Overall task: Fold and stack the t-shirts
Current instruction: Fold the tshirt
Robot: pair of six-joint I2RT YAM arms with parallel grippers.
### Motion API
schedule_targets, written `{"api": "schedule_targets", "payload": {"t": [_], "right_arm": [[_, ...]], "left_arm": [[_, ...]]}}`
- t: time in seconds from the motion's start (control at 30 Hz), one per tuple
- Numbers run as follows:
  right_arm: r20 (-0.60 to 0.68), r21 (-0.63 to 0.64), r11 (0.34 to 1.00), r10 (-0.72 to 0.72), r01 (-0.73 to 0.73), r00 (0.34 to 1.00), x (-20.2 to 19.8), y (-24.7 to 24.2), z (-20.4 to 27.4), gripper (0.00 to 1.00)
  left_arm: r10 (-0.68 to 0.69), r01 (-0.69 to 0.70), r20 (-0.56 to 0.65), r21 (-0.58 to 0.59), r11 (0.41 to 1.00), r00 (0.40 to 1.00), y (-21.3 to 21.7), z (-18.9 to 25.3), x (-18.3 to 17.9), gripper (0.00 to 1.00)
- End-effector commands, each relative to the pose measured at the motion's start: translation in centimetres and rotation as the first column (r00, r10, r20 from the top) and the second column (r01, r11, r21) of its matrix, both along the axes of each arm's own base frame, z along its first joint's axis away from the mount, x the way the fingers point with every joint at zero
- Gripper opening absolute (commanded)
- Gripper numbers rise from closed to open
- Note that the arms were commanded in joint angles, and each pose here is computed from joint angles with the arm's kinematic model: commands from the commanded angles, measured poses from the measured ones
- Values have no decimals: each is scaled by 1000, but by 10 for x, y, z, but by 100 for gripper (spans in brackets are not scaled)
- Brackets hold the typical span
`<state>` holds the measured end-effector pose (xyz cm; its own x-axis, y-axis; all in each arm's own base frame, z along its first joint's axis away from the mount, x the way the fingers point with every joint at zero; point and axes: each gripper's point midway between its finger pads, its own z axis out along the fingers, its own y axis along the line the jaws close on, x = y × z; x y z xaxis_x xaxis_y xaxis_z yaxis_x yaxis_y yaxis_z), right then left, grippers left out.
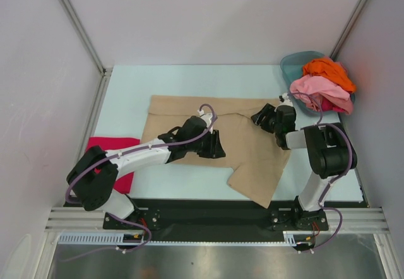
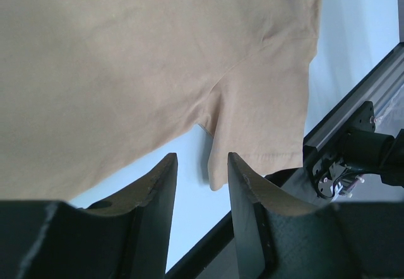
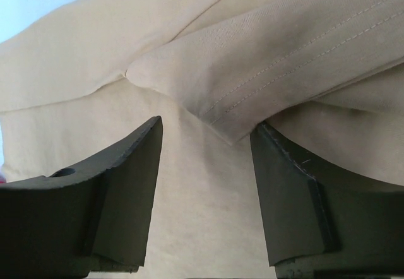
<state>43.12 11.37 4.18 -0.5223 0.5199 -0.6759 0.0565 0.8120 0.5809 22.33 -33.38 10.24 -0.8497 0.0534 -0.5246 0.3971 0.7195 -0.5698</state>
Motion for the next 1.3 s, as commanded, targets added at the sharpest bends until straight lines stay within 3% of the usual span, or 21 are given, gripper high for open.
{"api": "schedule_targets", "payload": {"t": [0.0,0.27,0.4,0.5,0.57,0.8,1.17,1.27], "right_arm": [[103,38,999,-8,4,995,21,4,24,62],[135,64,998,-22,14,991,23,5,27,48],[139,113,994,-20,4,990,24,9,31,29],[87,171,985,-37,22,996,21,12,30,5],[49,205,978,-40,29,998,20,16,30,0],[-46,311,942,-119,127,992,0,16,40,0],[-231,378,894,-163,243,959,-30,34,35,0],[-265,373,891,-166,260,950,-37,43,31,6]], "left_arm": [[-9,9,16,-28,1000,1000,-2,5,4,43],[-11,11,16,-31,999,1000,0,4,4,43],[-12,12,15,-32,999,1000,1,4,3,43],[-7,7,18,-38,999,1000,1,5,4,43],[-7,8,17,-45,999,1000,1,6,4,43],[-17,17,4,-73,997,1000,-4,8,3,43],[-18,17,-7,-110,994,1000,-5,8,-2,43],[-19,17,-13,-112,994,1000,-4,7,-4,43]]}}
